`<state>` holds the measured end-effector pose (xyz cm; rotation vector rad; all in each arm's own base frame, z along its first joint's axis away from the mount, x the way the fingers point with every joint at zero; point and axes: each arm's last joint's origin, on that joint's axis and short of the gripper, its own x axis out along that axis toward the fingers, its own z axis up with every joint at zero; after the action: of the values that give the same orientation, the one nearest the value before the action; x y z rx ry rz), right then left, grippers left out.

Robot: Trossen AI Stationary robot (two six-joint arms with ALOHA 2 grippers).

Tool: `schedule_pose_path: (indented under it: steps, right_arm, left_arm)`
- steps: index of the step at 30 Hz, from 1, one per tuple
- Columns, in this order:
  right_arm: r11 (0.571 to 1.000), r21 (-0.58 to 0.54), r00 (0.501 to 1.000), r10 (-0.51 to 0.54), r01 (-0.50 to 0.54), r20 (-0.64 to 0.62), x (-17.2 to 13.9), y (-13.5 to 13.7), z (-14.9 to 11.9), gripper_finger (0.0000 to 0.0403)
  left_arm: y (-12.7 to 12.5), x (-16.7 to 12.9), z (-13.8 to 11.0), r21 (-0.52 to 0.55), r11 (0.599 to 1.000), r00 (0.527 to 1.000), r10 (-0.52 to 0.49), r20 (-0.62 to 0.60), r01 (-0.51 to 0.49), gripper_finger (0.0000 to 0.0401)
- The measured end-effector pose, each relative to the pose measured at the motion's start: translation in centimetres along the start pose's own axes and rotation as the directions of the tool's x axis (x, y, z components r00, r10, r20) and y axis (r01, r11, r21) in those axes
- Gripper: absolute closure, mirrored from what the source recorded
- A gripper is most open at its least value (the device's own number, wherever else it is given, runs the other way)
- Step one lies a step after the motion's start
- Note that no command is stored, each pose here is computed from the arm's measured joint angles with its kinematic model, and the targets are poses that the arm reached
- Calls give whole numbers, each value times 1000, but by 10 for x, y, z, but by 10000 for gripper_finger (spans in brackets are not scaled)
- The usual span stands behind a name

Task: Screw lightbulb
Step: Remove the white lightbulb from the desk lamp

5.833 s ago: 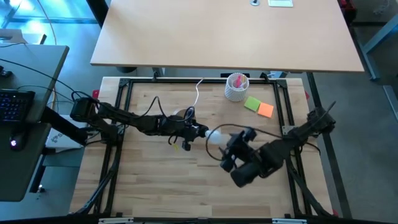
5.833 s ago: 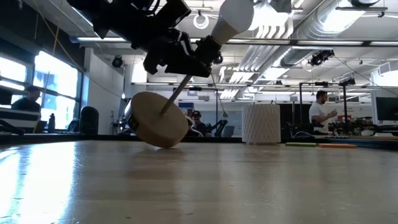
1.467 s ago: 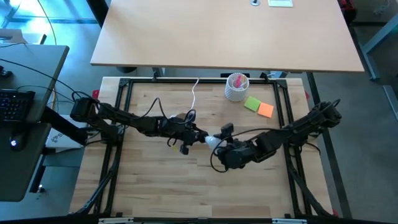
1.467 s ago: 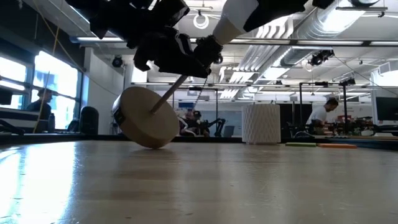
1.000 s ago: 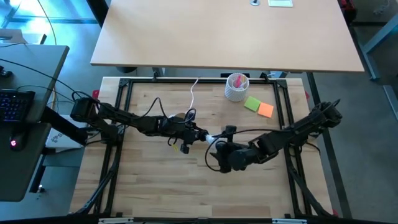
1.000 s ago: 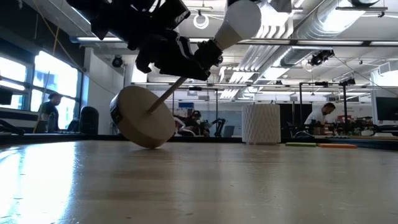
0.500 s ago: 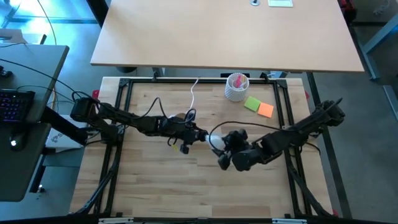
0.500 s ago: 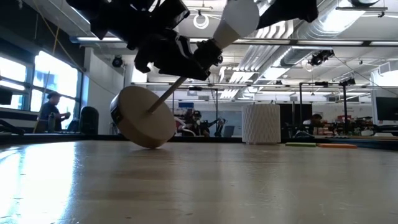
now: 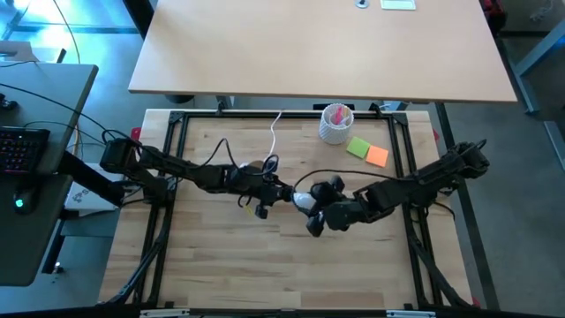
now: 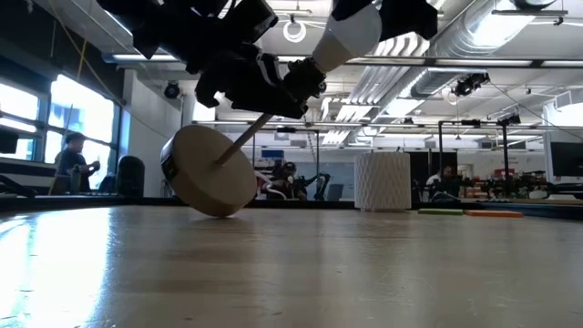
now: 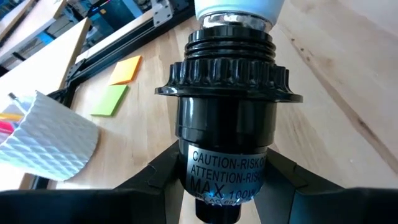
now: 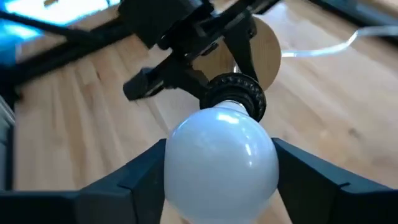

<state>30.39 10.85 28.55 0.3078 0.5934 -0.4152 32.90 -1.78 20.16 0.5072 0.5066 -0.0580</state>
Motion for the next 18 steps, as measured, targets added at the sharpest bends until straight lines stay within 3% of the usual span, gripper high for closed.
schedule_pose_path:
  steps: [3,6,10,14,18]
  right_arm:
    - [986,-165,1000,-13,14,10,0,0,0,168]
    - [924,-381,1000,-12,15,9,0,0,0,168]
    - [742,-670,1000,-6,2,-3,0,0,-1,168]
    - [541,-841,1000,14,-8,-1,-3,2,4,168]
    - [449,-893,998,69,-30,2,-12,10,14,168]
  left_arm:
    - [0,0,0,-2,1000,999,-29,17,29,266]
    - [-1,0,1,4,999,999,-40,21,40,266]
    - [1,0,-1,0,999,999,-44,21,44,266]
    - [2,0,-1,-18,998,997,-64,33,65,266]
    - [2,-1,2,-21,997,996,-69,53,70,267]
